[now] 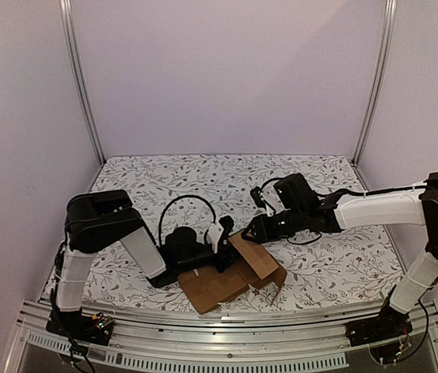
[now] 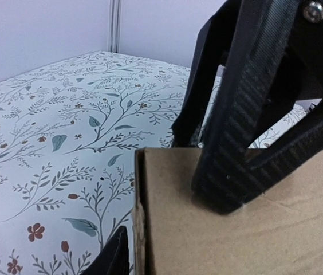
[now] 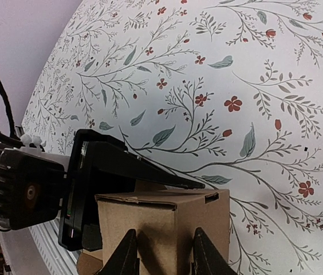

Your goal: Fold the paper box

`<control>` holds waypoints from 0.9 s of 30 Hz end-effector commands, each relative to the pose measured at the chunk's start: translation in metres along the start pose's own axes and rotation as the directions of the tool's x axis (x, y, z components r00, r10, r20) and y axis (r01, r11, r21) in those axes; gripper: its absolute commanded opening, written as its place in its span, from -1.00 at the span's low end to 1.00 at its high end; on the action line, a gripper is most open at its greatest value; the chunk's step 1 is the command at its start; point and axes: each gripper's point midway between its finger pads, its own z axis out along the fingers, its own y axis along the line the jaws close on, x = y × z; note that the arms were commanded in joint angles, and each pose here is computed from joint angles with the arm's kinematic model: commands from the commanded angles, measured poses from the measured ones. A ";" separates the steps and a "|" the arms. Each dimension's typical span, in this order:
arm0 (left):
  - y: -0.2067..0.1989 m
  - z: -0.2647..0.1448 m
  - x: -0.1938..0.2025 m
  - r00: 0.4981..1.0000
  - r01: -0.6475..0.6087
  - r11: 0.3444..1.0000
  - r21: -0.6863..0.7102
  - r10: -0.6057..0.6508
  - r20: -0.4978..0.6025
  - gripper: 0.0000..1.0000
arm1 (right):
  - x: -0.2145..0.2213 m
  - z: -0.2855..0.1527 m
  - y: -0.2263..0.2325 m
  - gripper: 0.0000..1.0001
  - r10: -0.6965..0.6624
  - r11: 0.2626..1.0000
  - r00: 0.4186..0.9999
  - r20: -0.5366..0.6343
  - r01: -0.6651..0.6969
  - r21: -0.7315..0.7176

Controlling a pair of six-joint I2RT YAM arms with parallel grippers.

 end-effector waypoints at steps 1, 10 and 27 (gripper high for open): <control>0.005 0.004 0.001 1.000 0.001 1.000 -0.006 -0.001 0.011 -0.32 | 0.017 0.003 -0.009 -0.40 0.031 0.999 0.998 -0.050 -0.030 0.017; 0.009 0.009 -0.001 1.000 0.000 1.000 -0.028 0.000 0.009 -0.85 | 0.016 0.003 -0.007 -0.40 0.033 0.999 0.998 -0.055 -0.033 0.006; 0.015 0.008 -0.008 0.998 -0.062 0.994 -0.094 0.061 -0.008 -1.00 | 0.015 0.000 -0.006 -0.32 0.035 0.999 0.998 -0.046 -0.035 0.006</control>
